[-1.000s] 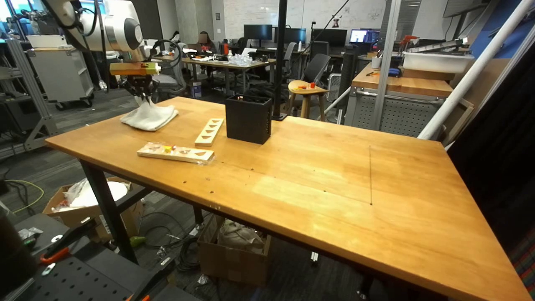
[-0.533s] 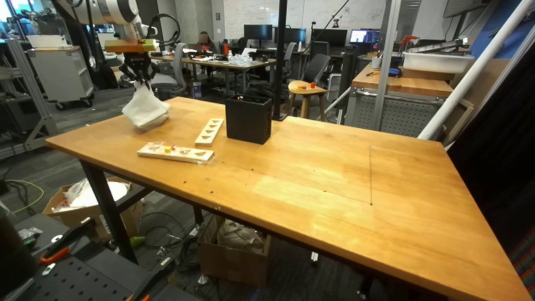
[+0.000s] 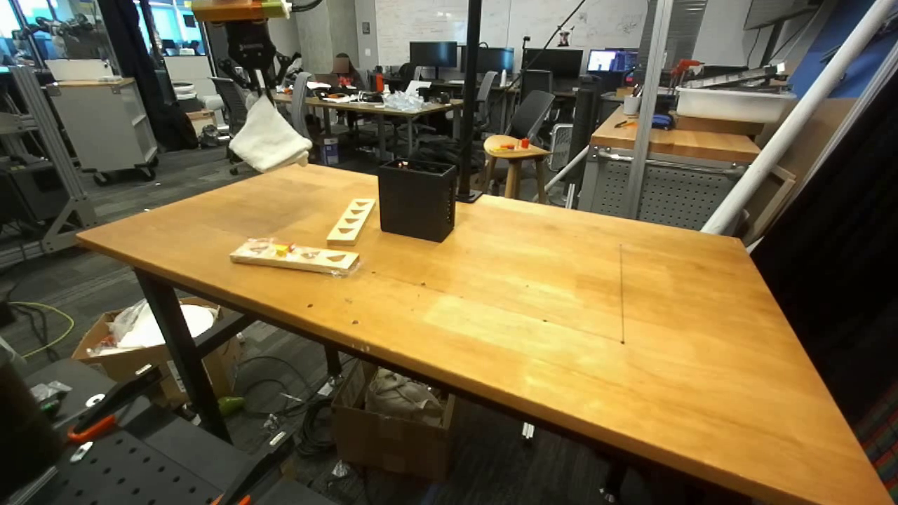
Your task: Put the white towel inside the black box
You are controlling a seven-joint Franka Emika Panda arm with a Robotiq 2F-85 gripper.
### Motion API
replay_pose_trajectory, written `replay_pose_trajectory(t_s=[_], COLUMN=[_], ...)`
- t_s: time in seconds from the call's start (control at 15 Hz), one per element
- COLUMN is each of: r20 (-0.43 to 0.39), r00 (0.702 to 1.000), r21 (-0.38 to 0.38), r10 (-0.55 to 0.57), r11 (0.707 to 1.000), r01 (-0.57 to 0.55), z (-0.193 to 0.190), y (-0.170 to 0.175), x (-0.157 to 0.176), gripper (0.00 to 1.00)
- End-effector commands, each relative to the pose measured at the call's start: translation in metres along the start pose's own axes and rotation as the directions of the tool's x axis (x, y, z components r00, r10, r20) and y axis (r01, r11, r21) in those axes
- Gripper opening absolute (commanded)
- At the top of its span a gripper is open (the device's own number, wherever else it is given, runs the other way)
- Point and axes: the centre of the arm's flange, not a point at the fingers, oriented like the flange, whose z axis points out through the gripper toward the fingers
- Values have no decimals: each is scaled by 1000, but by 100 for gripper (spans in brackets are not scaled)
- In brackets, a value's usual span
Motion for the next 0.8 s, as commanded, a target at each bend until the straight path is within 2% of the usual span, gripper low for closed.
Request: replay_pose_trajectory(t_s=[0.0,0.4,0.73], r20=[-14,-25,-5], r00=[1000,999,998], r21=[-10,-41,-47], r10=[15,47,55], r11=[1000,998,997], r01=[-16,-48,-55], z=[-40,-80,-94], y=[29,98,155], x=[-30,-82,-125], gripper=[3,3,3])
